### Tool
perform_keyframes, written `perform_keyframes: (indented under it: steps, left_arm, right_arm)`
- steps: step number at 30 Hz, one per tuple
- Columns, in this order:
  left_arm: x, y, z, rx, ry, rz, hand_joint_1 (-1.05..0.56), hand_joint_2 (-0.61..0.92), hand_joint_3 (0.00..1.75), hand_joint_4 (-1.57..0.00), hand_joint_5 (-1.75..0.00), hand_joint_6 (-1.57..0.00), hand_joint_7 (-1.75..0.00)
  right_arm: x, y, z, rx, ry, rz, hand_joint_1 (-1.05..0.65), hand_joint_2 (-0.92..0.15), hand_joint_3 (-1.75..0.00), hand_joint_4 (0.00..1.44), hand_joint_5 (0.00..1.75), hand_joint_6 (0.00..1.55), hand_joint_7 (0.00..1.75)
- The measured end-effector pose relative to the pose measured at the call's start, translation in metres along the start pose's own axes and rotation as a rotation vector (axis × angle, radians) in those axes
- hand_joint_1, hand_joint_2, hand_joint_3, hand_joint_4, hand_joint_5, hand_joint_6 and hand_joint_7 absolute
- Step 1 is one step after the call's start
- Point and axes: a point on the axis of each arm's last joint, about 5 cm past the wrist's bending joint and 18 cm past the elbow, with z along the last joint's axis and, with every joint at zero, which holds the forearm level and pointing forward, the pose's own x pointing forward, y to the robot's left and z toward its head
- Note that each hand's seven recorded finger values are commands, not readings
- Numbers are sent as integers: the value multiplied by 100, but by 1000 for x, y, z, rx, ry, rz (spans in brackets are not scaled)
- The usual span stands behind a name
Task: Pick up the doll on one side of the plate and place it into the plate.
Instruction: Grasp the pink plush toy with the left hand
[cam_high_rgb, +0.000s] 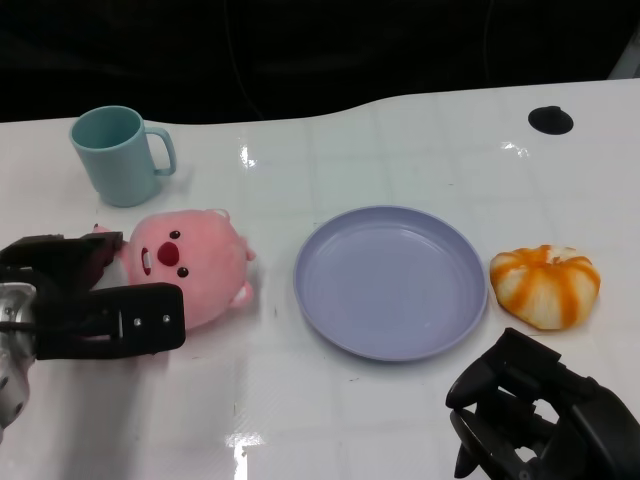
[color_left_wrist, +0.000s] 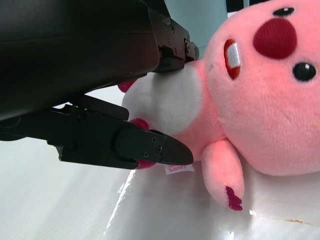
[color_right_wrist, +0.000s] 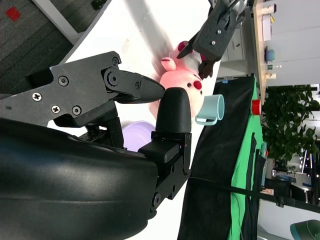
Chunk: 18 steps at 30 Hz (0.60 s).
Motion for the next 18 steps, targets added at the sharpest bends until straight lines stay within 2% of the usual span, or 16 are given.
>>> perform_keyframes:
  steps: [1, 3, 5, 7, 10, 11, 12, 13, 15, 16, 18]
  left_arm:
    - [2, 0, 0, -6, 1, -9, -53, 89, 0, -10, -8, -15, -1]
    - [6, -2, 3, -2, 1, -18, -38, 86, 0, -18, -10, -23, -3]
    - [9, -5, 4, 1, 6, -18, -29, 85, 0, -25, -11, -29, -4]
    - [12, -7, 6, -3, 15, -18, -26, 86, 0, -30, -10, -34, -4]
    - [14, -10, 7, -3, 24, 1, -23, 88, 1, -48, -10, -56, -6]
    - [15, -12, 7, 3, 24, 16, -24, 90, 2, -66, -21, -73, -14]
    - [16, -14, 6, 13, 21, 44, -25, 91, 5, -75, -58, -89, -26]
    - [16, -17, 6, 21, 16, 70, -26, 92, 7, -76, -85, -95, -32]
    - [17, -22, 4, 29, 5, 115, -27, 92, 9, -75, -124, -100, -42]
    - [17, -24, 3, 33, -3, 133, -26, 92, 7, -73, -152, -94, -69]
    - [17, -27, 2, 39, -17, 163, -24, 92, 7, -74, -170, -75, -126]
  right_arm:
    - [0, 0, 0, 1, 1, 0, -34, -89, -56, 60, 172, 49, 159]
    - [0, 0, 0, 3, 2, 0, -34, -89, -56, 61, 172, 49, 159]
    - [0, 0, 0, 3, 1, -1, -35, -89, -56, 61, 172, 50, 159]
    - [0, 0, 1, 1, 0, -6, -35, -89, -56, 62, 172, 50, 159]
    - [-1, 1, 1, 1, 1, -8, -34, -90, -56, 61, 172, 49, 158]
    - [-1, 1, 1, 3, 2, -8, -34, -90, -56, 61, 172, 49, 158]
    - [-1, 1, 1, 6, 2, -7, -34, -90, -55, 60, 172, 49, 158]
    - [-1, 1, 1, 9, 2, -6, -34, -90, -55, 60, 172, 49, 158]
    - [-1, 1, 1, 12, 2, -3, -34, -90, -55, 60, 172, 48, 158]
    - [-1, 1, 1, 12, 2, -2, -34, -89, -55, 60, 172, 49, 158]
    - [-1, 1, 1, 13, 3, -1, -34, -89, -56, 61, 171, 49, 158]
